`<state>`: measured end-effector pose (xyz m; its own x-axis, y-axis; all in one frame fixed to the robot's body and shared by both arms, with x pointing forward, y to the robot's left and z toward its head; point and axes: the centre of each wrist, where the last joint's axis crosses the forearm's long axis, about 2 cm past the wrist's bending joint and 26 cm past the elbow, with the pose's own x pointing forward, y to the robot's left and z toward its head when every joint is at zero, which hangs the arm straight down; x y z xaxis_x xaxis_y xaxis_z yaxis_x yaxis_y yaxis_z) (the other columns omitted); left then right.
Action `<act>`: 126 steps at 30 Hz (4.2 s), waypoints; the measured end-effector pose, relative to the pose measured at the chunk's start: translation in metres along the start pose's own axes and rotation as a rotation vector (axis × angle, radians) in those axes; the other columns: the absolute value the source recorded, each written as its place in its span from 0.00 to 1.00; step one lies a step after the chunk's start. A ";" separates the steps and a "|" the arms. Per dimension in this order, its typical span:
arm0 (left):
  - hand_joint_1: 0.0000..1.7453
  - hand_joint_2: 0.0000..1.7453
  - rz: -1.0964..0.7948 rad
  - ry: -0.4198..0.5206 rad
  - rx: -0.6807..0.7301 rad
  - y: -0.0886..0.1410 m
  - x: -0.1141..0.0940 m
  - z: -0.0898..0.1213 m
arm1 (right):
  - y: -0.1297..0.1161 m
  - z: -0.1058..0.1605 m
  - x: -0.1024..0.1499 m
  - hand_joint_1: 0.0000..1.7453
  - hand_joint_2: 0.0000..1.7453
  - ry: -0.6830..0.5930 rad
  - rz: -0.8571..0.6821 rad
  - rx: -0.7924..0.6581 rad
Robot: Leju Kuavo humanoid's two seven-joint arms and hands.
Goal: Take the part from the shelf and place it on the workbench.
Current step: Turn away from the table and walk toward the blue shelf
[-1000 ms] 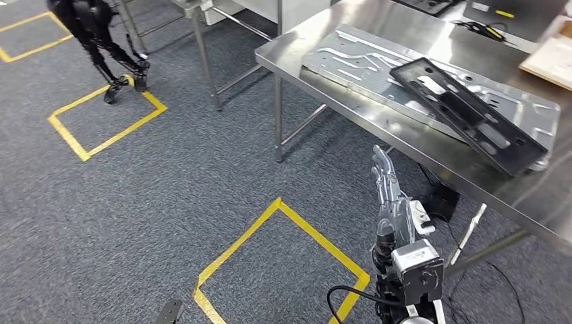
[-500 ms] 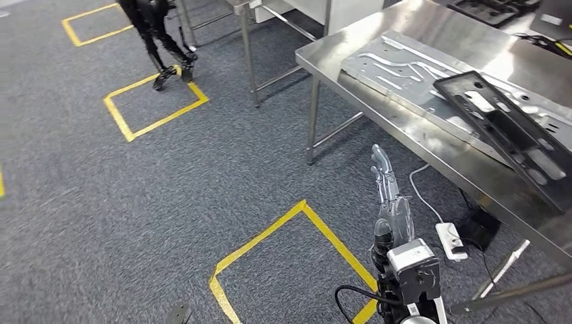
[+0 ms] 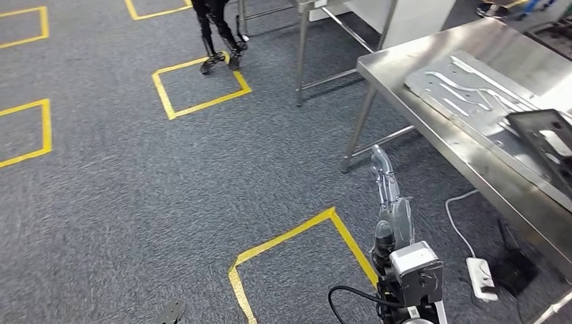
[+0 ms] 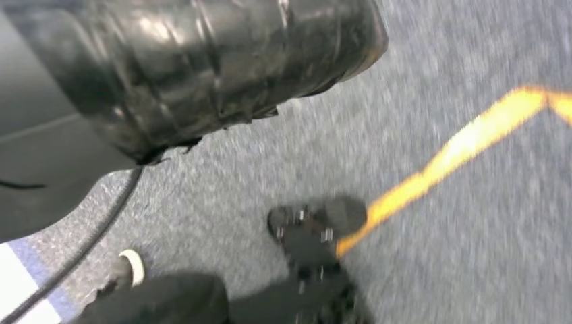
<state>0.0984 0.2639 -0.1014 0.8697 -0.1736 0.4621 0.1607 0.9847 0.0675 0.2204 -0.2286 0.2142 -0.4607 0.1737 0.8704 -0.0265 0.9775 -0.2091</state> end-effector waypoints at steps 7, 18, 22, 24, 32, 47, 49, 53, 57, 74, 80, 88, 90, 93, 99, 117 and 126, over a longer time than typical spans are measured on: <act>0.00 0.00 0.002 0.003 -0.005 -0.001 -0.001 0.000 | 0.000 0.001 -0.001 0.00 0.00 0.008 -0.023 -0.011; 0.00 0.00 0.017 0.016 0.004 0.001 0.000 0.000 | 0.000 0.000 0.000 0.00 0.00 -0.001 -0.034 0.004; 0.00 0.00 0.022 0.015 0.009 0.004 0.006 -0.002 | -0.001 -0.003 0.001 0.00 0.00 -0.011 -0.033 0.010; 0.00 0.00 0.025 0.014 0.011 0.004 0.008 -0.002 | -0.001 -0.004 0.001 0.00 0.00 -0.016 -0.034 0.013; 0.00 0.00 0.036 0.016 0.016 0.007 0.012 -0.004 | -0.001 -0.006 -0.001 0.00 0.00 -0.012 -0.041 0.022; 0.00 0.00 0.044 0.011 0.024 0.011 0.018 -0.005 | 0.000 -0.009 -0.004 0.00 0.00 -0.025 0.020 0.034; 0.00 0.00 0.036 0.004 0.023 0.011 0.014 -0.004 | 0.001 -0.008 -0.005 0.00 0.00 -0.021 0.031 0.031; 0.00 0.00 0.009 -0.003 0.014 0.008 0.000 -0.001 | 0.000 -0.005 -0.006 0.00 0.00 -0.014 0.066 0.000; 0.00 0.00 0.001 0.018 0.011 0.006 -0.007 0.002 | -0.001 -0.001 -0.006 0.00 0.00 -0.008 0.077 -0.007; 0.00 0.00 0.033 0.035 0.002 0.004 0.010 -0.003 | -0.001 -0.002 -0.005 0.00 0.00 -0.003 0.103 0.030; 0.00 0.00 0.034 0.032 -0.001 0.003 0.012 -0.003 | -0.001 -0.002 -0.005 0.00 0.00 -0.003 0.103 0.030; 0.00 0.00 0.034 0.028 0.000 0.003 0.014 -0.004 | -0.002 -0.003 -0.004 0.00 0.00 -0.009 0.104 0.029; 0.00 0.00 0.035 0.023 0.000 0.003 0.016 -0.004 | -0.002 -0.003 -0.004 0.00 0.00 -0.008 0.105 0.030; 0.00 0.00 0.042 0.018 0.000 0.004 0.018 -0.005 | -0.002 -0.002 -0.005 0.00 0.00 -0.004 0.113 0.033; 0.00 0.00 0.055 0.018 -0.004 0.004 0.022 -0.006 | -0.002 -0.005 -0.005 0.00 0.00 -0.011 0.134 0.043; 0.00 0.00 0.007 0.019 -0.062 0.001 0.000 0.000 | -0.002 0.000 -0.004 0.00 0.00 -0.010 0.241 0.012; 0.00 0.00 0.008 0.049 -0.073 0.001 0.002 -0.001 | -0.003 0.001 -0.005 0.00 0.00 -0.007 0.236 0.014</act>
<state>0.1005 0.2644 -0.1010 0.8925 -0.1676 0.4187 0.1851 0.9827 -0.0013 0.2220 -0.2322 0.2099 -0.4619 0.3966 0.7933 0.0708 0.9081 -0.4128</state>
